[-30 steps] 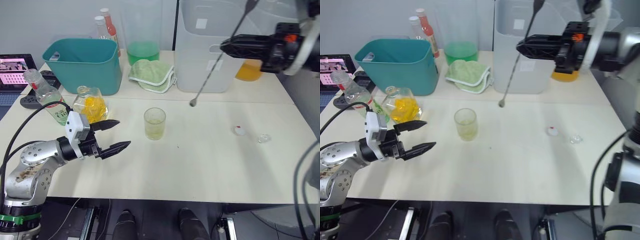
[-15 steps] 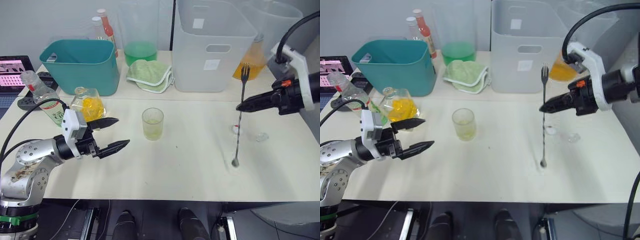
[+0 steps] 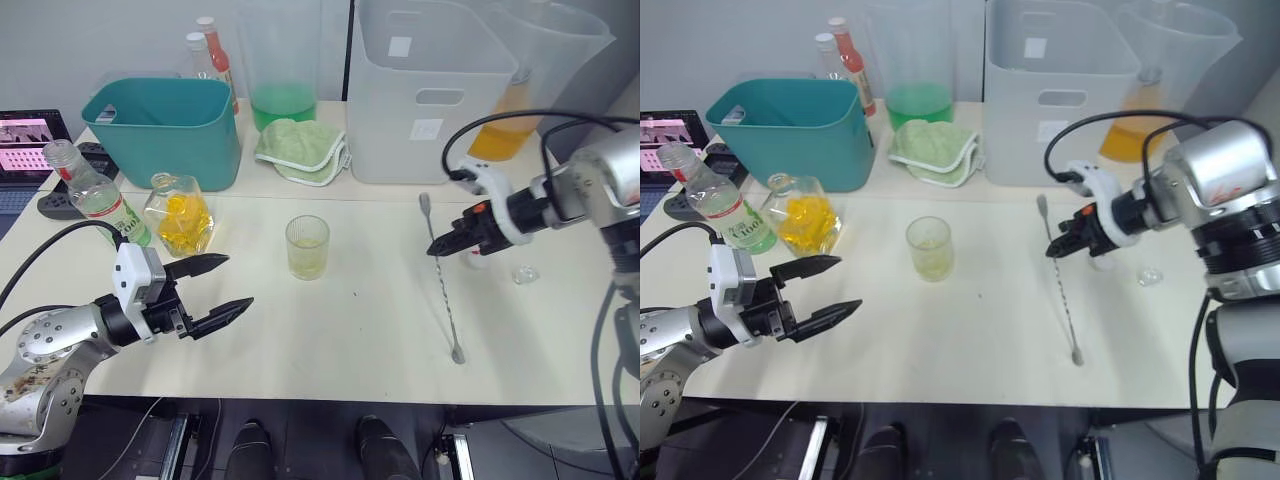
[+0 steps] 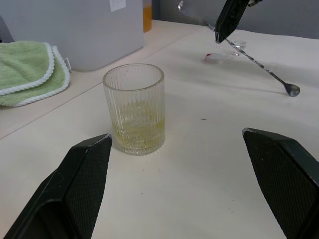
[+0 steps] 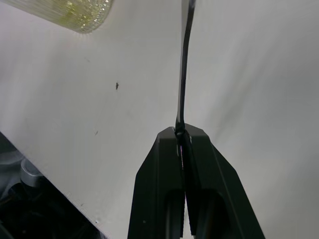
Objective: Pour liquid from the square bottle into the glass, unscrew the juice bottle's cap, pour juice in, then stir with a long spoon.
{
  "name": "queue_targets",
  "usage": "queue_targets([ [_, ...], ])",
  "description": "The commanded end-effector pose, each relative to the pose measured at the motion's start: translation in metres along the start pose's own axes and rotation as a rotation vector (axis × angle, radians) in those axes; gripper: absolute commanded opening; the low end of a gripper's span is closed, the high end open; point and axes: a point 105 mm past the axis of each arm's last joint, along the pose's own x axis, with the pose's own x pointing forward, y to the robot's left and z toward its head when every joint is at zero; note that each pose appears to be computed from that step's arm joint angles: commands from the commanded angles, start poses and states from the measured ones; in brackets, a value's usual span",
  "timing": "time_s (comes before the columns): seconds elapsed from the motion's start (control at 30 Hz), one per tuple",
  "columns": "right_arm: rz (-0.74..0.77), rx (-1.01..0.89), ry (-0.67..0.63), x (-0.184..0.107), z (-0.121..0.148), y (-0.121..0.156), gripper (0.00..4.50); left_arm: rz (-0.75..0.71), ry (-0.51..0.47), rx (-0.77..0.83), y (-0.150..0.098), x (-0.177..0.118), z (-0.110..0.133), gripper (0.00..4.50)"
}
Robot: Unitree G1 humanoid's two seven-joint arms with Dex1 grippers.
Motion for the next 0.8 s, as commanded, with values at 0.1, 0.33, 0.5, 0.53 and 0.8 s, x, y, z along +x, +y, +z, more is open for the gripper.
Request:
queue_targets([
  [0.1,-0.091,0.039,-0.003,0.023,0.000,-0.024,0.00,-0.008,-0.032,0.027,-0.004,0.001,0.011,4.44],
  [0.33,-0.150,0.064,0.050,0.045,-0.017,-0.042,0.00,0.012,-0.002,0.005,-0.005,-0.008,0.002,4.44],
  [0.5,-0.130,0.044,0.036,0.044,-0.015,-0.038,1.63,0.015,0.001,0.007,-0.004,-0.009,0.001,4.50],
  [0.53,-0.134,0.039,0.026,0.040,-0.013,-0.039,1.82,0.010,0.005,0.007,-0.004,-0.009,0.000,4.50],
  [0.8,-0.113,0.056,-0.172,-0.025,0.014,-0.027,4.49,-0.006,0.032,-0.051,0.004,-0.015,-0.011,4.50],
])
